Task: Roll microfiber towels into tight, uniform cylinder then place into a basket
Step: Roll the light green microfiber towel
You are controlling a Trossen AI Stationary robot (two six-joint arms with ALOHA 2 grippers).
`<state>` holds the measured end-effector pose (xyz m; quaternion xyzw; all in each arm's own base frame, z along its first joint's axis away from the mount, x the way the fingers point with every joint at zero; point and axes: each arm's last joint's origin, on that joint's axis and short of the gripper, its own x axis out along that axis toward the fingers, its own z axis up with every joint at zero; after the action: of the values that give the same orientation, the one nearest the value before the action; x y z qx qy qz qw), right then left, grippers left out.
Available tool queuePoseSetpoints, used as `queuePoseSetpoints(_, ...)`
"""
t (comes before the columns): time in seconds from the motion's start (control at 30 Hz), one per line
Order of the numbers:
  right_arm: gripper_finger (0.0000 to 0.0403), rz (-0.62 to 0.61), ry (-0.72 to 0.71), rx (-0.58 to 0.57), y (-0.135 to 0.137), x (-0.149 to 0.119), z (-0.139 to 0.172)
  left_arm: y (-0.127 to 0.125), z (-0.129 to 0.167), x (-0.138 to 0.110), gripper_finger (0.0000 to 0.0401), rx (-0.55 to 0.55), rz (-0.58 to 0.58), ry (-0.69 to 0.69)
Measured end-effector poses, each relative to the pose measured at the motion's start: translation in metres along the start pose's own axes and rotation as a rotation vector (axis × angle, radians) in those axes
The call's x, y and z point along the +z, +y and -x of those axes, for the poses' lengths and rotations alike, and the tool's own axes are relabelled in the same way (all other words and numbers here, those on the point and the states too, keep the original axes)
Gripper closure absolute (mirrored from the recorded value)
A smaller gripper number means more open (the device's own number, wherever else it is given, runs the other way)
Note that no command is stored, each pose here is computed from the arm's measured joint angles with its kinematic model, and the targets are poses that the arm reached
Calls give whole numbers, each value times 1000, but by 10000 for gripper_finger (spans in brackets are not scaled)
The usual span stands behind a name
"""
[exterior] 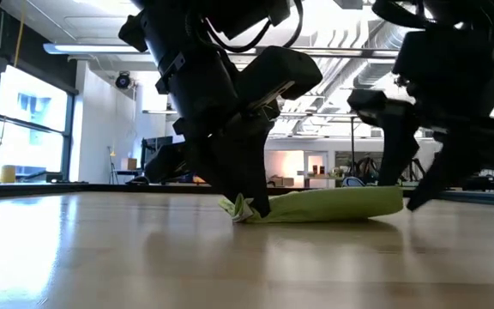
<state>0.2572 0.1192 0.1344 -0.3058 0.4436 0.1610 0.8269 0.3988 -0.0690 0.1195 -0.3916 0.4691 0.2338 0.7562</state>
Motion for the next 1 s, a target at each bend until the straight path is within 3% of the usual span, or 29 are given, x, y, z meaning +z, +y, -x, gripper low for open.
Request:
queuePoseSetpoints(0.37,282,-7,-7,-29,8,3,-20,-3,0,1,380,-41,5,22)
queuePoseSetpoints(0.57,340,-128,-6,-37,8,3,-22,-8,-1,-3,380,-129,-24,93)
queuePoseSetpoints(0.7,394,-185,0,15,10,1,-22,-10,0,-3,380,-154,-35,111)
queuePoseSetpoints(0.83,392,-275,-28,121,7,2,-20,-12,4,-4,380,-182,-64,142)
queuePoseSetpoints(1.0,399,-434,-91,364,-4,2,-16,-16,10,-3,380,-213,-60,136)
